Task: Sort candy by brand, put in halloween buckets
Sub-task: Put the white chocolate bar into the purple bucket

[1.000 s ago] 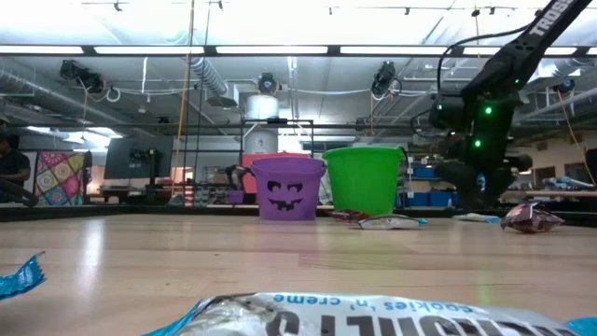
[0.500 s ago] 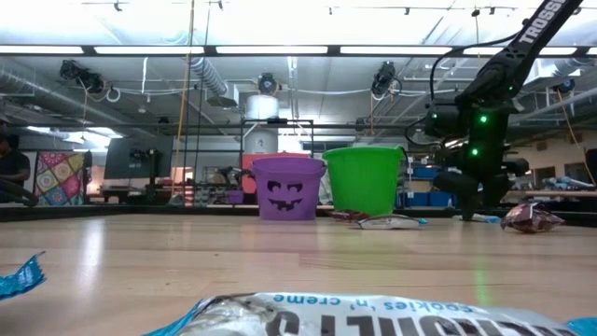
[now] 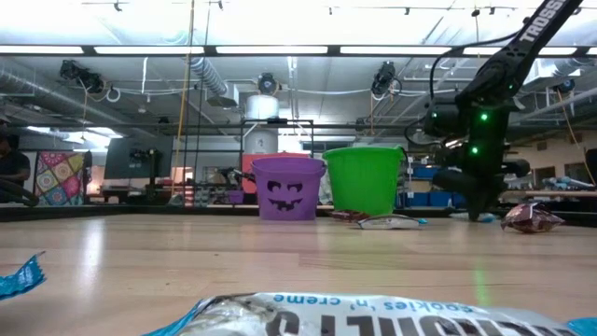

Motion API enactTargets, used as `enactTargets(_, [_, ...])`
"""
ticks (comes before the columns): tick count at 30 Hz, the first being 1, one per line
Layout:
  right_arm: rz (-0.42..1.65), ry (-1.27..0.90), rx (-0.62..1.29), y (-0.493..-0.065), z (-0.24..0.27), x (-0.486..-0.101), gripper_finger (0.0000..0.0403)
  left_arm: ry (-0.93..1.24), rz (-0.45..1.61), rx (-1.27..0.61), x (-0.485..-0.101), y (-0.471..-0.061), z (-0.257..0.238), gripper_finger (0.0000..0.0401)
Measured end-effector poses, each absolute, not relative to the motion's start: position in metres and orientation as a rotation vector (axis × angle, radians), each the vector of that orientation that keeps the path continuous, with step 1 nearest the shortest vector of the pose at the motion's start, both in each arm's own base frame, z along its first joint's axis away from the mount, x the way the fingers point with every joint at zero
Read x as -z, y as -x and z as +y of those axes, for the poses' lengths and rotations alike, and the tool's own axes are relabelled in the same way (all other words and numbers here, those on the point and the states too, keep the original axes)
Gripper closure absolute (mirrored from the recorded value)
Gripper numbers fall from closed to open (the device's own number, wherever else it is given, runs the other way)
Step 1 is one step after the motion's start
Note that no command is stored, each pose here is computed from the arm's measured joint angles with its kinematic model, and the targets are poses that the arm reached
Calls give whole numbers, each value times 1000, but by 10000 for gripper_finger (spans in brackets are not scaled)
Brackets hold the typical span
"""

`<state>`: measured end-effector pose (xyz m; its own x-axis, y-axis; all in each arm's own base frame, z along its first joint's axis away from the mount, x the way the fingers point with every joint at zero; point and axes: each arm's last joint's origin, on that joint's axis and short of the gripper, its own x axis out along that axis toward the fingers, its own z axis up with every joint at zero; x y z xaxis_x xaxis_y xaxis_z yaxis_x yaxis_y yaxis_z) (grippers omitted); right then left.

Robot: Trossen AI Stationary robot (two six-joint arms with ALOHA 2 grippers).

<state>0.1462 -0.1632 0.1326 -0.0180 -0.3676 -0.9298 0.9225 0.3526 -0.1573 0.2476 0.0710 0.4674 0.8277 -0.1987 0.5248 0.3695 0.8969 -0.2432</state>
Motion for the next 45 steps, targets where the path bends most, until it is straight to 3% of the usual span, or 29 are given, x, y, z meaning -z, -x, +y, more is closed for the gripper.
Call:
enactTargets(3, [1164, -629, 1115, -147, -162, -133, 381, 347, -514, 309, -467, -248, 71, 259])
enactTargets(5, [1173, -632, 1098, -148, -159, -133, 394, 348, -513, 309, -467, -248, 71, 259])
enactTargets(15, [1094, -675, 1064, -151, -133, -156, 399, 348, -513, 309, -467, -248, 71, 259])
enactTargets(25, [966, -603, 1148, -143, -112, -212, 401, 347, -512, 310, -467, -248, 71, 259])
enactTargets(29, [889, -597, 1095, -144, -111, -231, 399, 346, -512, 309, -467, -248, 71, 259])
enactTargets(33, [971, -591, 1017, -143, -113, -226, 362, 341, -508, 321, -467, -248, 71, 259])
enactTargets(45, [1125, -610, 913, -157, -127, -179, 162, 338, -503, 330, -467, -248, 70, 259])
